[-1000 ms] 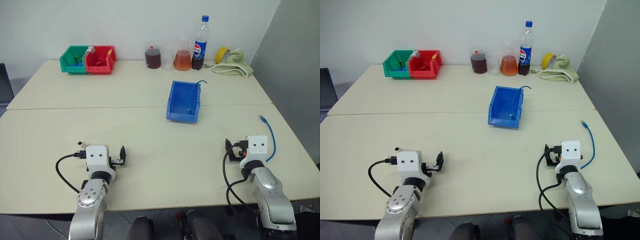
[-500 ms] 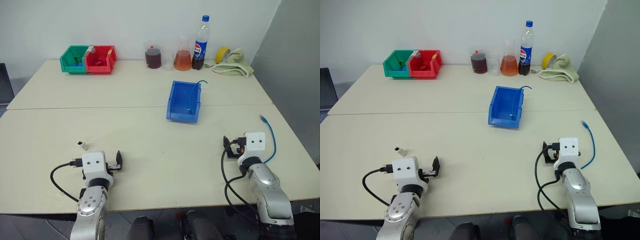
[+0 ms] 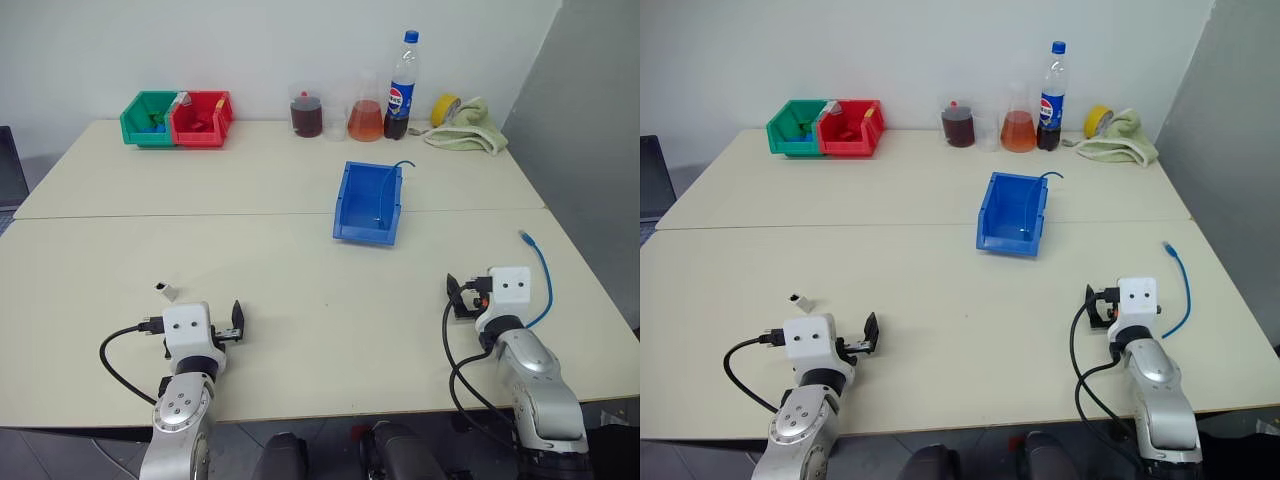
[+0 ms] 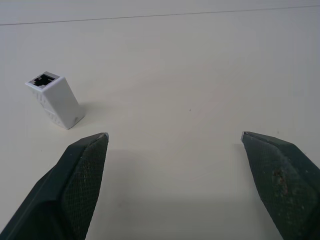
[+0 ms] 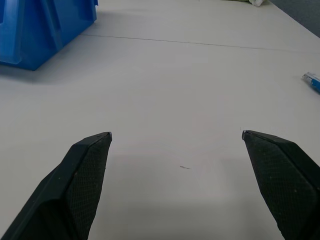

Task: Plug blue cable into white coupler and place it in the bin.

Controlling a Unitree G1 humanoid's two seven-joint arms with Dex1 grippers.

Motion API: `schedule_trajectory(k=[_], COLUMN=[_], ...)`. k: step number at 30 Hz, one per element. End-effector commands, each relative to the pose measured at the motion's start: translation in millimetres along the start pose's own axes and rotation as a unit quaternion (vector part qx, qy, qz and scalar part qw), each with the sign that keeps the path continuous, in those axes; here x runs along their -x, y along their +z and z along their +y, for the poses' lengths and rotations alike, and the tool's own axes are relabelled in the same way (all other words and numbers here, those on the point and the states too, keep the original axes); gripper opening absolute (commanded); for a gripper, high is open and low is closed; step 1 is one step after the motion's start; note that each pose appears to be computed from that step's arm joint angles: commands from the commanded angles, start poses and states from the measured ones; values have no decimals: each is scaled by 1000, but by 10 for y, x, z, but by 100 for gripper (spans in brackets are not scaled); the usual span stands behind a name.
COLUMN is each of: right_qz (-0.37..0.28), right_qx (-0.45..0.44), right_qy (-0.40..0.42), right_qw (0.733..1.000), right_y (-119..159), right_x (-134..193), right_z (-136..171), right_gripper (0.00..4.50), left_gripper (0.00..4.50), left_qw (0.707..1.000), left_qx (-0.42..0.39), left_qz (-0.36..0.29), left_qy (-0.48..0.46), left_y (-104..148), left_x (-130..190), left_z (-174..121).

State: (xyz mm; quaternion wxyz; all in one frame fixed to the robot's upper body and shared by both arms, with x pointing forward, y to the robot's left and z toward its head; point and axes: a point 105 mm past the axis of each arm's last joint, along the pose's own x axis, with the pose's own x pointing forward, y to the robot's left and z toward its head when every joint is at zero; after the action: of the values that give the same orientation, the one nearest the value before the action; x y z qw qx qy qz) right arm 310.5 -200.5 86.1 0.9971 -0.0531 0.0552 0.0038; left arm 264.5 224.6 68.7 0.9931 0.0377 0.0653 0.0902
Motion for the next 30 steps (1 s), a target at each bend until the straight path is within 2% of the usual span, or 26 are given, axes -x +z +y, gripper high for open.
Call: schedule_trajectory(k=[1, 5, 7, 10, 13, 15, 17, 22, 24, 30], right_qz=[-35, -43, -43, -46, -45, -40, -20, 22, 43, 63], right_qx=[13, 35, 41, 56, 78, 89, 96, 102, 93, 71], right_qy=[-9, -20, -25, -37, -41, -41, -38, -12, -2, 15], right_qw=[999, 998, 998, 997, 995, 994, 994, 994, 995, 995], right_y=[177, 271, 289, 367, 457, 517, 522, 505, 514, 570], right_x=[56, 101, 115, 140, 134, 103, 44, -138, -263, -571], right_z=[-54, -144, -181, -289, -430, -553, -729, -1109, -1317, -1661], right_gripper=[445, 445, 445, 445, 445, 445, 445, 445, 445, 445], left_gripper=[450, 450, 450, 450, 450, 450, 450, 450, 450, 450], left_qw=[998, 955, 933, 867, 781, 737, 707, 686, 681, 677], left_qx=[2, -14, -25, -54, -106, -143, -171, -175, -180, -177], left_qz=[-39, -97, -110, -143, -163, -172, -188, -214, -217, -210], left_qy=[-57, -278, -341, -475, -594, -638, -660, -674, -676, -683], left_y=[224, 639, 746, 1017, 1203, 1274, 1351, 1456, 1432, 1312], left_x=[-45, -107, -100, -46, 85, 121, 104, 20, -7, -1], left_z=[-156, -856, -1049, -1485, -1853, -1997, -2126, -2351, -2417, -2417])
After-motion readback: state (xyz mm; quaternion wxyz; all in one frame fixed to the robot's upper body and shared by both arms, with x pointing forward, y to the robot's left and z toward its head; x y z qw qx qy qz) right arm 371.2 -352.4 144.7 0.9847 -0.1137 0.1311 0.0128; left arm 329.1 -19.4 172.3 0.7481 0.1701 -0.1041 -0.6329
